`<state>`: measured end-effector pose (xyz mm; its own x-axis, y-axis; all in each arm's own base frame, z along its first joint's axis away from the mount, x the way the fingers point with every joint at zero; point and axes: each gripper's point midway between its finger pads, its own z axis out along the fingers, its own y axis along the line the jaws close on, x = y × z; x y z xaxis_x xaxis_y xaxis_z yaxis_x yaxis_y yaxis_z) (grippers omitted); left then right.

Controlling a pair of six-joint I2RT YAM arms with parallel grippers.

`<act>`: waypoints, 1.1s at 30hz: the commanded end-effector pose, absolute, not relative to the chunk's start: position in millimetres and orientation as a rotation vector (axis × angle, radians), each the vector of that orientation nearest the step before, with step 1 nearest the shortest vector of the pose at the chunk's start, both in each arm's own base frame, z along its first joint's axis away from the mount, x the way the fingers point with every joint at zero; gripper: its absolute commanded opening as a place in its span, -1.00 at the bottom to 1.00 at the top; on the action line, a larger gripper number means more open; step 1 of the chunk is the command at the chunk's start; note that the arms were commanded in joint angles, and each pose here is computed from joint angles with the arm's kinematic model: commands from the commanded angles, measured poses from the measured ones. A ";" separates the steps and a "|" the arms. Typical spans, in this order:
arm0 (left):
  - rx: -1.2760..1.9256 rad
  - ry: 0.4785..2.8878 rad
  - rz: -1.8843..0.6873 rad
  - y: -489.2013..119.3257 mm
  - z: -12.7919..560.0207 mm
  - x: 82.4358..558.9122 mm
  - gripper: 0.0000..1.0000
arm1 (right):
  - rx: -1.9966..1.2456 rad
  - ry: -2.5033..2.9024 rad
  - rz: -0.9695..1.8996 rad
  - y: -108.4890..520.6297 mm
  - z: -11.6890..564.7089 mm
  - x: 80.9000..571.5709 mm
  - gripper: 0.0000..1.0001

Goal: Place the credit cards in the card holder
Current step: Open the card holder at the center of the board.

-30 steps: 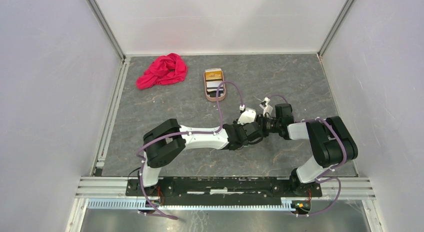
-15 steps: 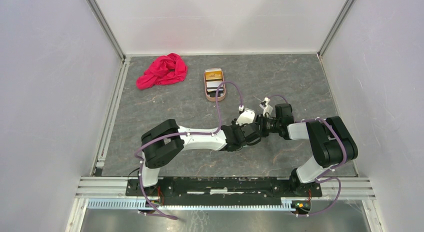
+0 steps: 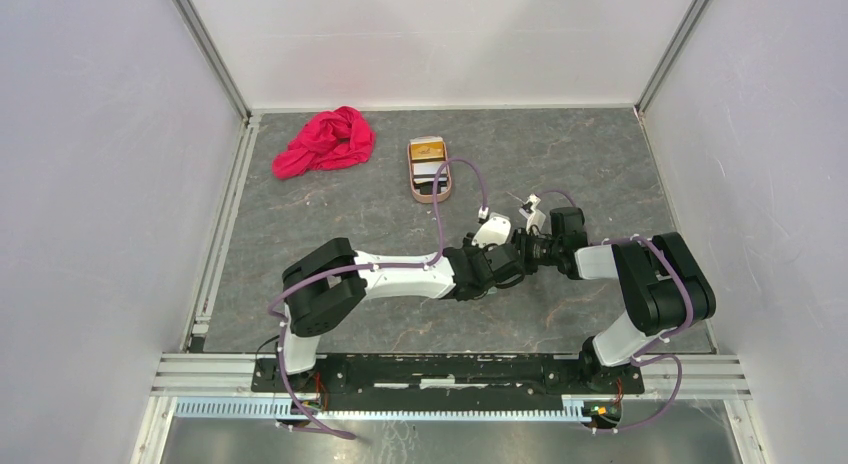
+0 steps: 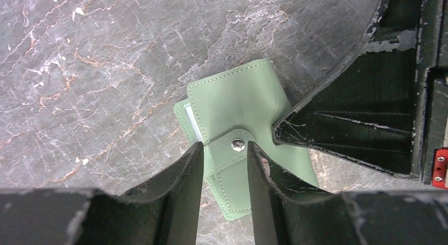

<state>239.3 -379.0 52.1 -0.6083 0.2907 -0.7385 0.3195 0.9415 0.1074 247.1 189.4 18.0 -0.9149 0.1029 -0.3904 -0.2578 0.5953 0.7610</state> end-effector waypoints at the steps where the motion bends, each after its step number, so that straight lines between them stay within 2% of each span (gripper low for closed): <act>1: 0.415 2.209 -0.006 -382.1 70.1 249.2 -0.12 | -0.131 2.441 1.180 183.6 8.9 250.5 -0.92; 12: 0.457 2.239 0.010 -393.1 59.4 249.3 -0.06 | -0.129 2.443 1.192 184.9 9.5 249.7 -0.92; 33: 0.446 2.325 0.040 -388.9 32.9 239.1 -0.17 | -0.127 2.449 1.189 184.2 7.8 249.4 -0.92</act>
